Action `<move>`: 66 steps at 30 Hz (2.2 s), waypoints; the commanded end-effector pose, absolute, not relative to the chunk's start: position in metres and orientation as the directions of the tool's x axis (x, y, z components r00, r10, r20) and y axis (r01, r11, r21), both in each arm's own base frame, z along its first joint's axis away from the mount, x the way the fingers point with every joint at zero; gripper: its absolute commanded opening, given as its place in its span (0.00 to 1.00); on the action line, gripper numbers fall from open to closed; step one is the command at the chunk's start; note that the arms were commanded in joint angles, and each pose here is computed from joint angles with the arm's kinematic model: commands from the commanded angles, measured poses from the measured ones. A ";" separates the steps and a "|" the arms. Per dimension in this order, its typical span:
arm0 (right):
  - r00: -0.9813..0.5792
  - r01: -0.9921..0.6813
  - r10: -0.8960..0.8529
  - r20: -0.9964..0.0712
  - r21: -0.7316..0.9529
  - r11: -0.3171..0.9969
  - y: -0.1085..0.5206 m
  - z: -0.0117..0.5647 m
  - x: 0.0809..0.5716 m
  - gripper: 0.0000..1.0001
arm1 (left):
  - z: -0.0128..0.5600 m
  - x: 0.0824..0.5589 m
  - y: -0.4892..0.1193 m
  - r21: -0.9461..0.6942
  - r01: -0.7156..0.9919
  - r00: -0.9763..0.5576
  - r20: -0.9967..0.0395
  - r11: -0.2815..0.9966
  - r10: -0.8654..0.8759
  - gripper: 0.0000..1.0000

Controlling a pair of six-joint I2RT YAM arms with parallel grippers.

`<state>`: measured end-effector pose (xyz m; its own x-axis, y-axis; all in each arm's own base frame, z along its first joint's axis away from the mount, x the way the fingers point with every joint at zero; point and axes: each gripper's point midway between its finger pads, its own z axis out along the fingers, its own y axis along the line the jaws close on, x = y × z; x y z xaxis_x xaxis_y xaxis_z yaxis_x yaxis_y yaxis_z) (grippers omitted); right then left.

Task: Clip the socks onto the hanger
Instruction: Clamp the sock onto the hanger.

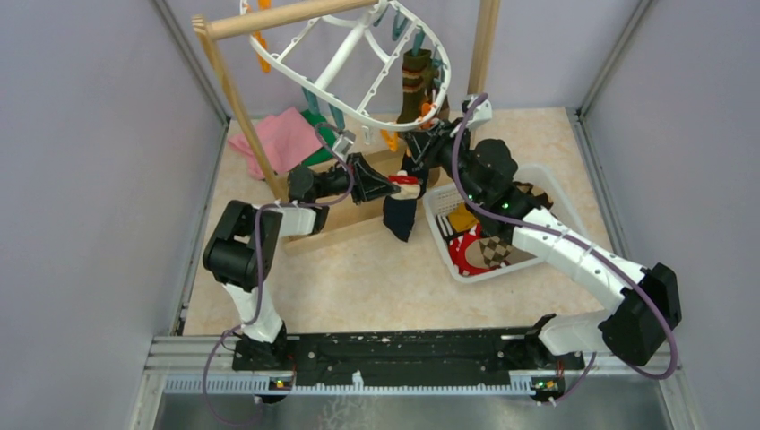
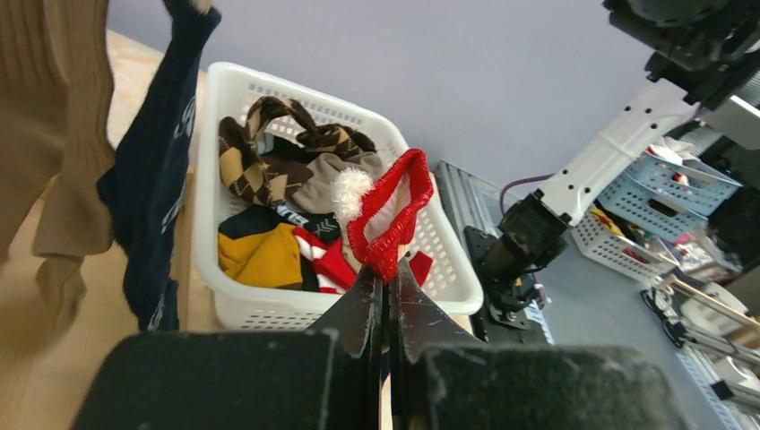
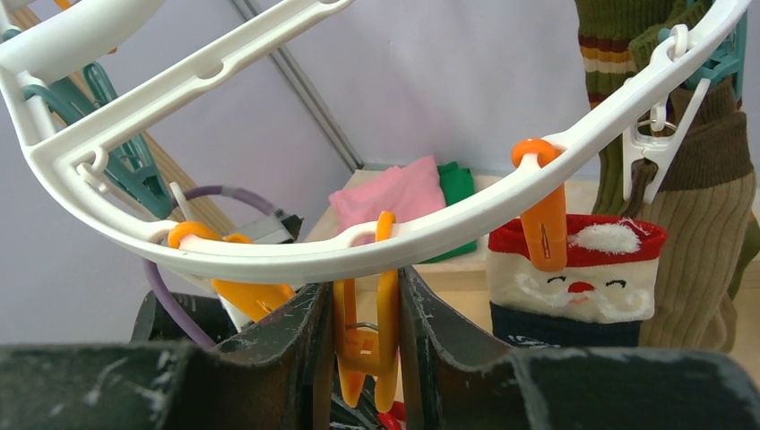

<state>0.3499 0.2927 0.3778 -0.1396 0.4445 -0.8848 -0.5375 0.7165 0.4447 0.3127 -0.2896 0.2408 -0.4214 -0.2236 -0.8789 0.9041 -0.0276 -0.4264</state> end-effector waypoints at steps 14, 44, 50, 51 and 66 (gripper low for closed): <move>-0.071 -0.583 0.510 -0.857 0.450 0.676 0.278 0.413 0.346 0.10 | 0.299 0.329 -0.289 -0.335 0.919 -0.377 -0.903 -0.210 -0.207 0.00; -0.057 -0.593 0.470 -0.881 0.408 0.694 0.276 0.409 0.345 0.09 | 0.343 0.297 -0.280 -0.327 0.910 -0.376 -0.910 -0.255 -0.174 0.00; -0.044 -0.585 0.470 -0.881 0.404 0.703 0.271 0.410 0.346 0.09 | 0.341 0.296 -0.279 -0.337 0.907 -0.385 -0.907 -0.252 -0.173 0.00; -0.043 -0.585 0.470 -0.882 0.403 0.704 0.271 0.409 0.346 0.09 | 0.341 0.295 -0.278 -0.335 0.908 -0.382 -0.908 -0.252 -0.172 0.00; -0.052 -0.595 0.469 -0.882 0.404 0.695 0.273 0.406 0.348 0.09 | 0.345 0.293 -0.278 -0.328 0.910 -0.377 -0.910 -0.254 -0.173 0.00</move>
